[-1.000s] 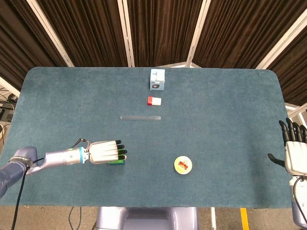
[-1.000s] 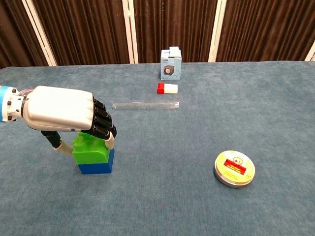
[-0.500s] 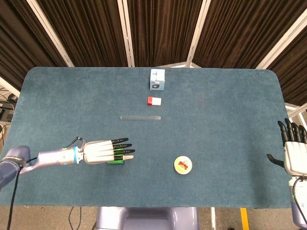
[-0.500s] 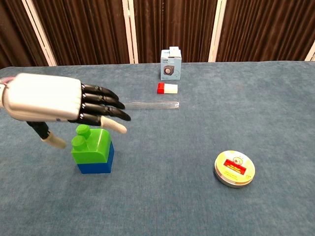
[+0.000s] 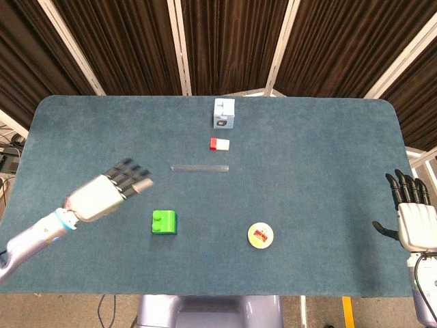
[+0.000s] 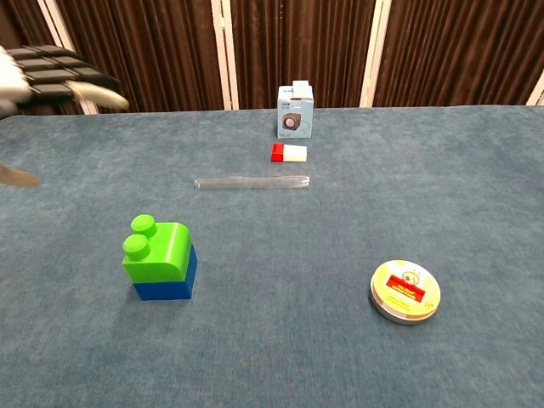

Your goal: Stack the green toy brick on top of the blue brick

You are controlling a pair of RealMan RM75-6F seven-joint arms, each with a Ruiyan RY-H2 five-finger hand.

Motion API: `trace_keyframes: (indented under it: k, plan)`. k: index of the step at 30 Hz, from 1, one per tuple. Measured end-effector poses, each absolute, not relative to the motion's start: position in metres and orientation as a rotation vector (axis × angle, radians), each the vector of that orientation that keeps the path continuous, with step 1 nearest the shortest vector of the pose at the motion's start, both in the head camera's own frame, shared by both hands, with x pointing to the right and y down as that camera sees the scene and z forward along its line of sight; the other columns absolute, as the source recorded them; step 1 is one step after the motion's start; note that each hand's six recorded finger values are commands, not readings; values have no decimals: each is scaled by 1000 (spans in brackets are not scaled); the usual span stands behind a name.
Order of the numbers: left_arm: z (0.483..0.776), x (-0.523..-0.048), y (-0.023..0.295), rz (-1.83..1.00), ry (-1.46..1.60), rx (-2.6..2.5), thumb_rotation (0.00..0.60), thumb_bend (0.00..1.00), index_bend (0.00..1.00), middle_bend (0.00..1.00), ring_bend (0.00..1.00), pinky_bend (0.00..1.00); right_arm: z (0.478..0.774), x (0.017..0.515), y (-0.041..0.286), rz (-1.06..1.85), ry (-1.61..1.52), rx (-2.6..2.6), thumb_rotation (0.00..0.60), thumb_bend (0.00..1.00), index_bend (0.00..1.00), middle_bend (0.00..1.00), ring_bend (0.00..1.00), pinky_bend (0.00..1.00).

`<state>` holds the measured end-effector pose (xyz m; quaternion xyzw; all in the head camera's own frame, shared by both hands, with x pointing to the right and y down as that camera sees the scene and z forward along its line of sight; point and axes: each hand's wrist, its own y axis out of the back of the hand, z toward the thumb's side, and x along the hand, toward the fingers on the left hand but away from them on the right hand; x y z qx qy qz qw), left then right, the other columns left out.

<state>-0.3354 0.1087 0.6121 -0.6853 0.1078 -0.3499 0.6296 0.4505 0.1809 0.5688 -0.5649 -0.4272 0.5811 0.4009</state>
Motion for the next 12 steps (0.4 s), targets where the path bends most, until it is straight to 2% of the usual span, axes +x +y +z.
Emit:
trace_keyframes:
  k: [3,6,12]
  plan:
    - [609,-381,115,-1018,500,-1585,600,81,0,0,0,0,569,449,181,1463,-1073,-1438,600,0,0,0,0,0]
    - [602,-422,136,-1194,729,-1586,600,81,0,0,0,0,568,448,182,1456,-1075,-1448,600,0,0,0,0,0]
    - [586,-456,177,-1359,960,-1588,600,81,0,0,0,0,567,450,185,1460,-1073,-1457,600,0,0,0,0,0]
